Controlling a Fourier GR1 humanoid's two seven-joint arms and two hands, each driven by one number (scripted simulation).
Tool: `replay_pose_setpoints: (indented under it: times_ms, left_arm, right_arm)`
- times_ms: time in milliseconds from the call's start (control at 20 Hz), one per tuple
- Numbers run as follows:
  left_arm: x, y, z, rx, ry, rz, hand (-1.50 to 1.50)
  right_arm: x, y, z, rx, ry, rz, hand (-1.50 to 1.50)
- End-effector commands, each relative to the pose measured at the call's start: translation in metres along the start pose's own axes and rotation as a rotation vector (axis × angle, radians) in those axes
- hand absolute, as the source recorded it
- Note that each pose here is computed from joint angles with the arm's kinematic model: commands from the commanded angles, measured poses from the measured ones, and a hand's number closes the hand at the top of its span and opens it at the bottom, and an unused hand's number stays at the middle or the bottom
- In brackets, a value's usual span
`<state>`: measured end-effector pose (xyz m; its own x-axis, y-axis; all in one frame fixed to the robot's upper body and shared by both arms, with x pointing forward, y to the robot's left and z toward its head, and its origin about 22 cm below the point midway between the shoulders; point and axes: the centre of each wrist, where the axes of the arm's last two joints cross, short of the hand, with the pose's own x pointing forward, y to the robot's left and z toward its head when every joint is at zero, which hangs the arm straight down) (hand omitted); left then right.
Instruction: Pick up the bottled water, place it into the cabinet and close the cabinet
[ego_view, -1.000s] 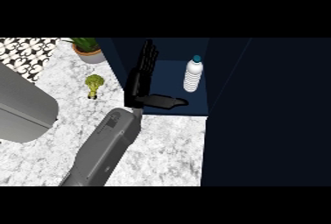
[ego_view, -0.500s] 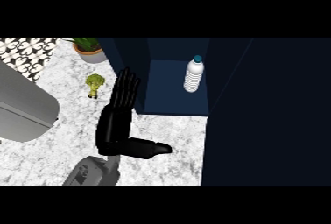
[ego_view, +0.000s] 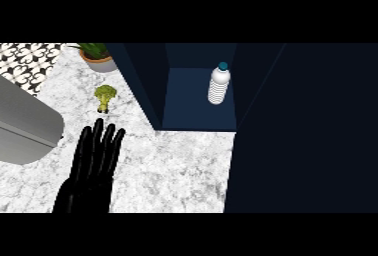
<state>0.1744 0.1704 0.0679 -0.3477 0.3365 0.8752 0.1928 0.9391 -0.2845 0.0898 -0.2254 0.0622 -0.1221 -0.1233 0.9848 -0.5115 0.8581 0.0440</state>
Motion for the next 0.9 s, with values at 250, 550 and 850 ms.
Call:
replay_pose_setpoints:
  times_ms: [250,550,850]
  left_arm:
    - [0.063,0.027,0.051,0.055,-0.055,-0.041,-1.5]
    - [0.078,0.051,0.071,0.082,-0.071,-0.02,-1.5]
    - [0.089,0.069,0.091,0.075,-0.055,-0.018,-1.5]
  right_arm:
    - [0.018,0.038,-0.009,0.264,-0.016,0.016,1.5]
    - [0.042,0.063,-0.027,0.308,-0.053,0.06,1.5]
    - [0.037,0.086,-0.047,0.339,-0.034,0.061,1.5]
